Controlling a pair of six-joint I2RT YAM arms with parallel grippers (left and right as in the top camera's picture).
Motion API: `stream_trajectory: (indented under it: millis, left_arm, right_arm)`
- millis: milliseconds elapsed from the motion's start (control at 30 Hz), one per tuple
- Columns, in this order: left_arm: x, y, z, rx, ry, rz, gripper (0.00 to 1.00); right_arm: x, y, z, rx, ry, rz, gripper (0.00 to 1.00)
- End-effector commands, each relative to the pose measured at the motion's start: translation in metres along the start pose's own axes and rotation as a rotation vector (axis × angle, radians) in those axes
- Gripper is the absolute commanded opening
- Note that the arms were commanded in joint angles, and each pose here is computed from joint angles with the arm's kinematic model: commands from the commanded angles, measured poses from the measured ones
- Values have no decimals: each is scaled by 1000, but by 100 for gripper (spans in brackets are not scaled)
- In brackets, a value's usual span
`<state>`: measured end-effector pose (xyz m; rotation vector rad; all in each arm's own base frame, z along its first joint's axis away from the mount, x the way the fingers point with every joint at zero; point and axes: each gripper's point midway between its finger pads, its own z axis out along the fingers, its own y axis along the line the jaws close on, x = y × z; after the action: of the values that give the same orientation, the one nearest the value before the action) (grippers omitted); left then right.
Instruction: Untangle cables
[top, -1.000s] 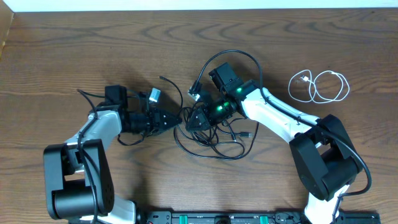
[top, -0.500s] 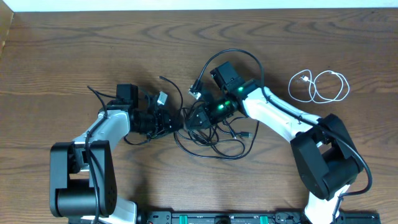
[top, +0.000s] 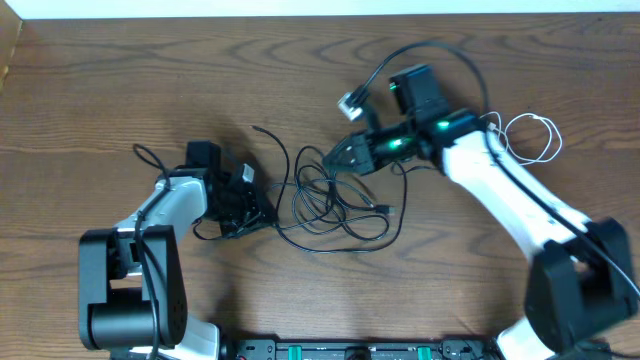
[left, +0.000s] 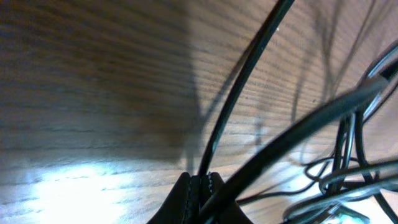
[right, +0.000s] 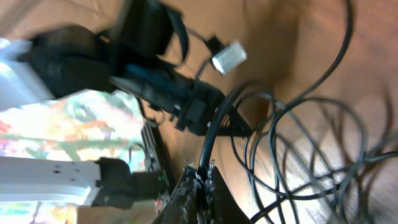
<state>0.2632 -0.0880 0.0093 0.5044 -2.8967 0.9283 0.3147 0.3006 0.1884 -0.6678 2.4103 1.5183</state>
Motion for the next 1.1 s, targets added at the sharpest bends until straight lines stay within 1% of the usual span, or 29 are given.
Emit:
stream_trajectory:
  millis: [0, 133, 233, 333, 433, 533, 700, 800, 867, 967, 1067]
  left_arm:
    - [-8, -6, -17, 105, -34, -43, 7]
    - [-25, -12, -58, 255, -144, -91, 7]
    - [-36, -16, -100, 388, -257, -112, 8]
    - [-43, -12, -144, 481, -382, -152, 8]
    - [-48, 2, -186, 529, -522, -221, 7]
    - [-52, 21, -223, 543, -665, -297, 7]
    - [-50, 57, -277, 561, -875, -425, 7]
    - [-44, 78, -291, 560, -938, -492, 7]
    - [-40, 83, -289, 563, -932, -527, 7]
    - [-36, 79, -281, 546, -905, -502, 8]
    - [-36, 73, -273, 530, -877, -465, 7]
  right_arm:
    - [-20, 24, -48, -12, -118, -60, 1]
    - [-37, 36, -104, 32, -259, -85, 1]
    - [-45, 42, -150, 79, -373, -103, 1]
    - [-49, 46, -191, 132, -476, -121, 1]
    - [-49, 45, -235, 193, -587, -106, 1]
    - [-47, 39, -273, 252, -682, -80, 1]
    - [-37, 18, -332, 333, -831, 40, 1]
    - [-27, 3, -362, 370, -904, 119, 1]
    - [-20, -2, -373, 383, -928, 154, 1]
    - [-14, -5, -372, 385, -916, 167, 1]
    - [-11, -6, -360, 386, -873, 156, 2]
